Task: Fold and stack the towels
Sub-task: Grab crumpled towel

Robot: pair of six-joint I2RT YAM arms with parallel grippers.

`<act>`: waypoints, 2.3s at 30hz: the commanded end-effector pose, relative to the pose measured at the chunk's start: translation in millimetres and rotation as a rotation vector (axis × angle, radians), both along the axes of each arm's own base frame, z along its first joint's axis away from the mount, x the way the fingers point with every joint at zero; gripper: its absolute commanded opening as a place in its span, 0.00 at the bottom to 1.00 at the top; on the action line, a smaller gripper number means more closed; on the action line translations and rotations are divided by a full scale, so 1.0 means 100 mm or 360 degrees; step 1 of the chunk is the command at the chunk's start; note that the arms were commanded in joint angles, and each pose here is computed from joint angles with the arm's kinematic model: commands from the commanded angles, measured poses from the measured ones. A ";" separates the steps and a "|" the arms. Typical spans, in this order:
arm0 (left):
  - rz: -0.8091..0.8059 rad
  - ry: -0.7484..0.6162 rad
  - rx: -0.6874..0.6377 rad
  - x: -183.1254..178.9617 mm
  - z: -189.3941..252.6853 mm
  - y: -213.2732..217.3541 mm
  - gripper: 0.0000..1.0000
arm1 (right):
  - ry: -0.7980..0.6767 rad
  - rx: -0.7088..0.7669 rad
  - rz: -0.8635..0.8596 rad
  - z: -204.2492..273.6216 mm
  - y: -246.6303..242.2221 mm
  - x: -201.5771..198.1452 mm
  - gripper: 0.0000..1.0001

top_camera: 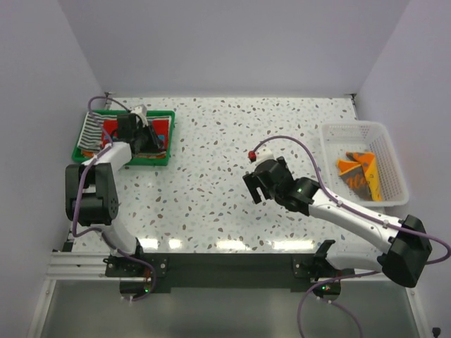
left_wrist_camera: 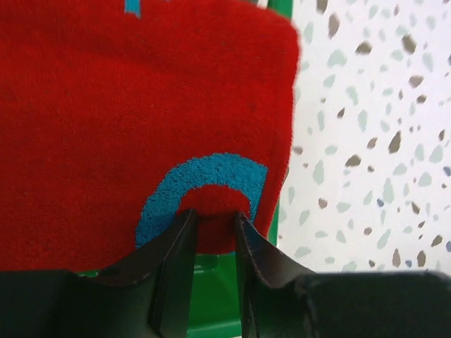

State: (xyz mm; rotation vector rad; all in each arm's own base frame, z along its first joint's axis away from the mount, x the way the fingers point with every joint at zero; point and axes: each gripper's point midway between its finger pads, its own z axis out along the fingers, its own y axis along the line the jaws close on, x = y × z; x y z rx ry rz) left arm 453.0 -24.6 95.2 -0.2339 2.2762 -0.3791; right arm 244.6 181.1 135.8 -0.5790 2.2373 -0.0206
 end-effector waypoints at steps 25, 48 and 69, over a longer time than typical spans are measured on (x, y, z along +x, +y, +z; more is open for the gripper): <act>-0.0010 -0.0535 0.0101 -1.02 1.69 -0.08 1.00 | -0.0358 -0.0061 -0.0761 1.00 -1.03 0.78 0.99; -0.0084 -0.0490 0.0191 -1.60 1.07 -0.30 0.98 | 0.0256 0.0289 -0.2122 -0.54 -3.27 1.09 0.99; -0.0089 -0.0428 0.0183 -1.58 0.85 -0.31 1.00 | 0.0294 0.0309 -0.1946 -0.41 -3.30 1.18 0.00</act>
